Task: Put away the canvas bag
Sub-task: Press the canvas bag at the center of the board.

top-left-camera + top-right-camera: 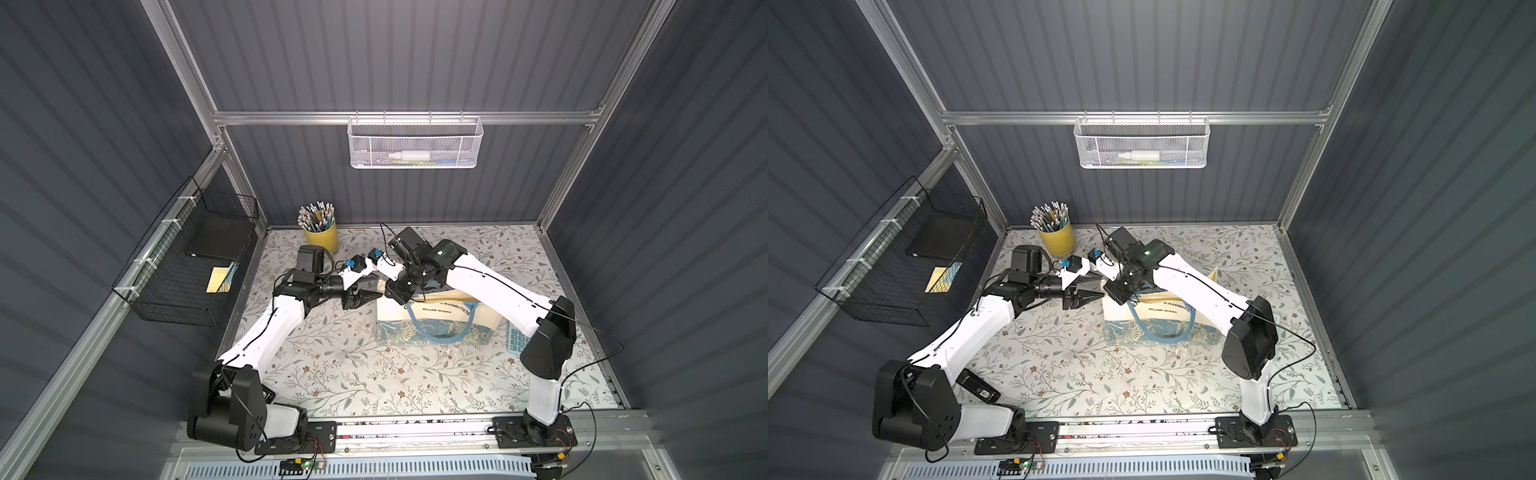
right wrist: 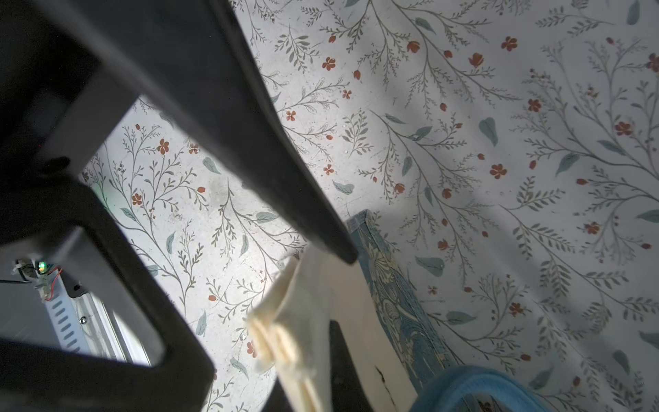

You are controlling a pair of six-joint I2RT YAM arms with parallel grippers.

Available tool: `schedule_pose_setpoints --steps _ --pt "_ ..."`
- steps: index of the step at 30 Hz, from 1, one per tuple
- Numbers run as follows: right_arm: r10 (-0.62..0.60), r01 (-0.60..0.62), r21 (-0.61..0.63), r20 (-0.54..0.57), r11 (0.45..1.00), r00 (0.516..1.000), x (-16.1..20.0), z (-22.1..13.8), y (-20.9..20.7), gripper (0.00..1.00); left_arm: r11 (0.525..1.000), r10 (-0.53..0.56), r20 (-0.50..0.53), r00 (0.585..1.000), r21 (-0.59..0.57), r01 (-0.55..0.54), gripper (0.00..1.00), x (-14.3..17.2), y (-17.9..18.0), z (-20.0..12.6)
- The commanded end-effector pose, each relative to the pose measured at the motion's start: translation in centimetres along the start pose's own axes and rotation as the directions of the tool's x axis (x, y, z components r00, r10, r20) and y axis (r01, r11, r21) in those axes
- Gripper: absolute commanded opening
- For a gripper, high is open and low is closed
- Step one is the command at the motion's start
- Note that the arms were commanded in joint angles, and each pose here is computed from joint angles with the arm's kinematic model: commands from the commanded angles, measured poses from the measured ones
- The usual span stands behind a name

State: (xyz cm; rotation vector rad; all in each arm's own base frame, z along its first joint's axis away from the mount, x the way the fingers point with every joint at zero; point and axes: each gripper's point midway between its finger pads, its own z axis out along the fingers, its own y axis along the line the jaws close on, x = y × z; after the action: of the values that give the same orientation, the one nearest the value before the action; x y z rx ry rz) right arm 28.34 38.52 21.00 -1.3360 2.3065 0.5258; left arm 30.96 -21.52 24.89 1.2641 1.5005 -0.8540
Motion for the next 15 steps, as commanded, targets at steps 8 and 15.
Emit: schedule_pose_setpoints --steps 8,15 --pt "0.033 -0.031 -0.032 0.074 0.999 0.997 -1.6 -3.4 1.2 0.00 0.989 -0.128 0.118 0.985 0.087 0.118 0.60 -3.3 -2.7 -0.7" --pt "0.035 -0.008 -0.145 0.182 0.989 0.983 -3.8 -5.7 3.5 0.00 0.986 -0.144 0.105 0.984 0.095 0.134 0.61 -3.1 -3.3 -0.5"
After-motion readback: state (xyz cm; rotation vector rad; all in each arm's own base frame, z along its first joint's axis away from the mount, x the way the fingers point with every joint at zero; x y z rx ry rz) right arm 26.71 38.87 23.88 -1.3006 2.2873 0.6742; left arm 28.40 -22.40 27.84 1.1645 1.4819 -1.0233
